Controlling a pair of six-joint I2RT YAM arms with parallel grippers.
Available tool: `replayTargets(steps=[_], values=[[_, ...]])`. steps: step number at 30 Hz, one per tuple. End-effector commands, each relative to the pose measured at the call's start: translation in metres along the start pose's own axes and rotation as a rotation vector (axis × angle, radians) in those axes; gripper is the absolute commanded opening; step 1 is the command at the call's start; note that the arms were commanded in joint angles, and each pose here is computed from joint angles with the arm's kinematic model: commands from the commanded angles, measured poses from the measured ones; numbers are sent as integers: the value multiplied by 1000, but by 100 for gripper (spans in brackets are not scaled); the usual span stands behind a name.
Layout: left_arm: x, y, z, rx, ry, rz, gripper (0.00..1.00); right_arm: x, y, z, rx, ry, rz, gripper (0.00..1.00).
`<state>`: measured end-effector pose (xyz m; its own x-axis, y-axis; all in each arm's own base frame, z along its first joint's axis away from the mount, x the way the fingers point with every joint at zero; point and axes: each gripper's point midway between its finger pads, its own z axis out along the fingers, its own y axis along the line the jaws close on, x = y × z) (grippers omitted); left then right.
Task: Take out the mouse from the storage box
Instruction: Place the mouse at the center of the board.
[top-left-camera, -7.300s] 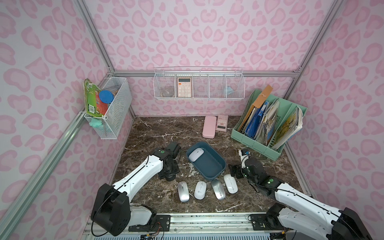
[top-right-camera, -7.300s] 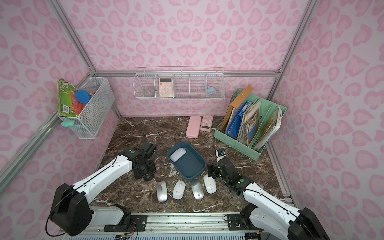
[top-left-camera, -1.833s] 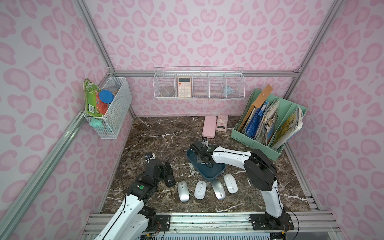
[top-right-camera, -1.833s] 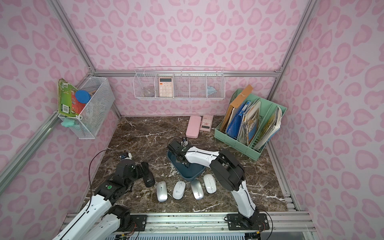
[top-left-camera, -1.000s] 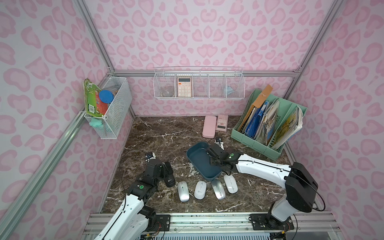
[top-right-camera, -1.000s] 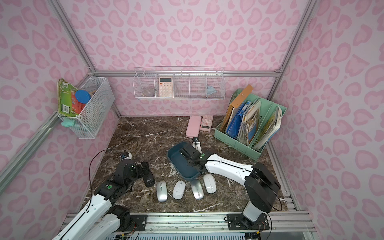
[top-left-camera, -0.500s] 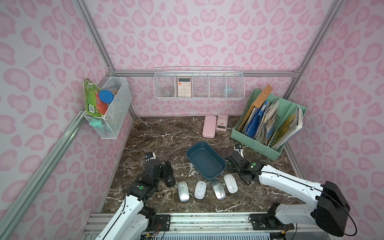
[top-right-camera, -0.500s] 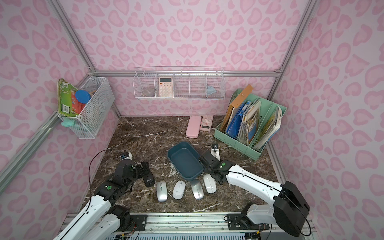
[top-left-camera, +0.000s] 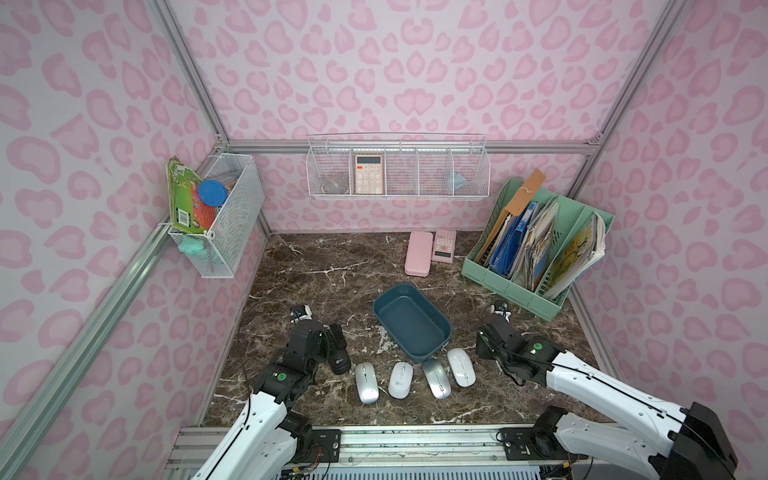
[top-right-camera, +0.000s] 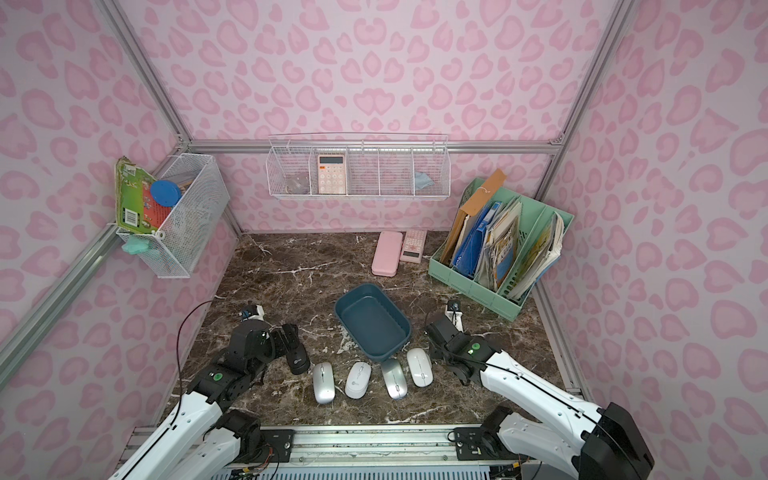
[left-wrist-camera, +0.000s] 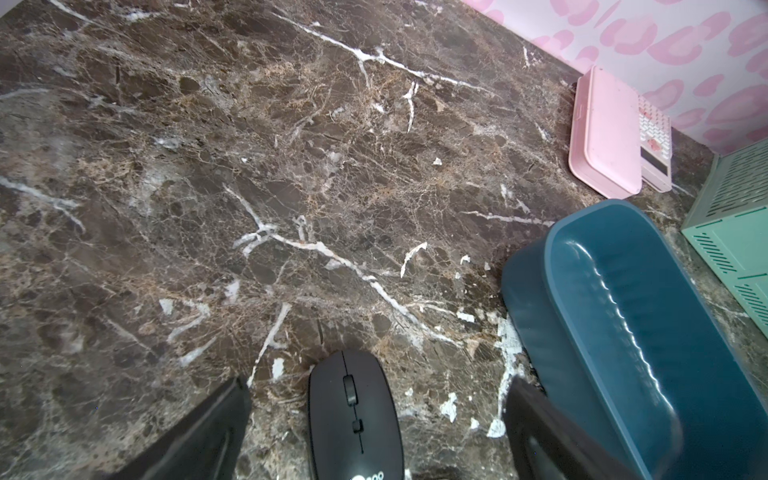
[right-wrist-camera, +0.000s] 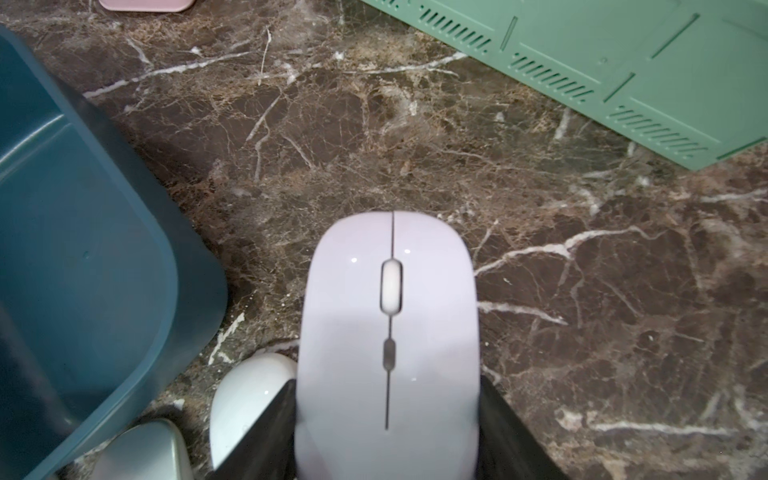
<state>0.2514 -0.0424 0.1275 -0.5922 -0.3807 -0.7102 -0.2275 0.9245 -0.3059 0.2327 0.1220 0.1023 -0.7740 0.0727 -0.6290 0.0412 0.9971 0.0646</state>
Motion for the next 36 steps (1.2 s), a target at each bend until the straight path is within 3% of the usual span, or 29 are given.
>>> replayTargets(steps=[1, 36], values=[[-1, -1, 1, 2, -5, 4, 99, 4, -1, 3, -23, 8, 2, 54], [-1, -3, 5, -8, 2, 19, 99, 35, -9, 60, 23, 193, -38, 58]])
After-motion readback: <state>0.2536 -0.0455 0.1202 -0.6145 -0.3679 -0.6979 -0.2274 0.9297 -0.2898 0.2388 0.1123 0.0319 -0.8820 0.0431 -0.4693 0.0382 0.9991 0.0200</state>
